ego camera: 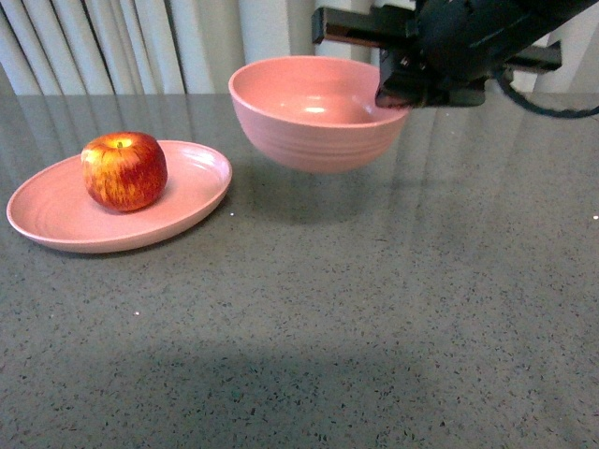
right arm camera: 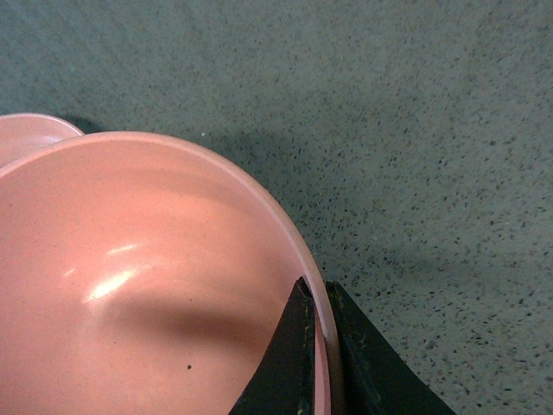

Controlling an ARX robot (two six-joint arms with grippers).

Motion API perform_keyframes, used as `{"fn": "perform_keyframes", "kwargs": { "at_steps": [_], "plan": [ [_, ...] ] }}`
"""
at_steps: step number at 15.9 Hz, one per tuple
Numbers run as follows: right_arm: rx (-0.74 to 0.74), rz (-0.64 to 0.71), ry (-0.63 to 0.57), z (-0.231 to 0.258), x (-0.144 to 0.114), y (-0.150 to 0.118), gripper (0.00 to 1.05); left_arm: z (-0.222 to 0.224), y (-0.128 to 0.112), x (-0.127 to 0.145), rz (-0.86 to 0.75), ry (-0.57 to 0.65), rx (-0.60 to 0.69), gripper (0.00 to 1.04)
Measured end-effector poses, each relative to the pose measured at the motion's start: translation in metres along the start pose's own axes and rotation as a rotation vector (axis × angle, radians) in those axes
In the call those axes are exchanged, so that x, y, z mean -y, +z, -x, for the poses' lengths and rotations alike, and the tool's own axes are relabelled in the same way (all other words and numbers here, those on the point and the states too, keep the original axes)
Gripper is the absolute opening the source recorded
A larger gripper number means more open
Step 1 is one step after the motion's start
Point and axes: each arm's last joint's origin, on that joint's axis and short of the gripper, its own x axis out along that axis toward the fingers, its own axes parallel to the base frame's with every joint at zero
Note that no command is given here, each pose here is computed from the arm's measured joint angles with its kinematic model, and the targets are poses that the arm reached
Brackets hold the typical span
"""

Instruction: Move apple from plate to bowl

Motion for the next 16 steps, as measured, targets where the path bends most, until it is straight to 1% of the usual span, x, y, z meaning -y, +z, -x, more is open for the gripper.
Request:
{"fn": "perform_keyframes", "kwargs": {
  "at_steps": [2,5,11,16],
  "plan": [
    [-0.042,0.000,-0.008,-0.018,-0.008,-0.012,0.03,0.000,0.000,0.000,0.000,0.000,0.000,0.98],
    [-0.059,-0.011,-0.028,-0.032,-0.012,-0.016,0.03,0.000,0.000,0.000,0.000,0.000,0.000,0.98],
    [-0.075,-0.027,-0.073,-0.049,-0.015,-0.027,0.03,0.000,0.000,0.000,0.000,0.000,0.000,0.98],
    [-0.080,-0.023,-0.085,-0.050,-0.016,-0.029,0.03,0.000,0.000,0.000,0.000,0.000,0.000,0.98]
  ]
}}
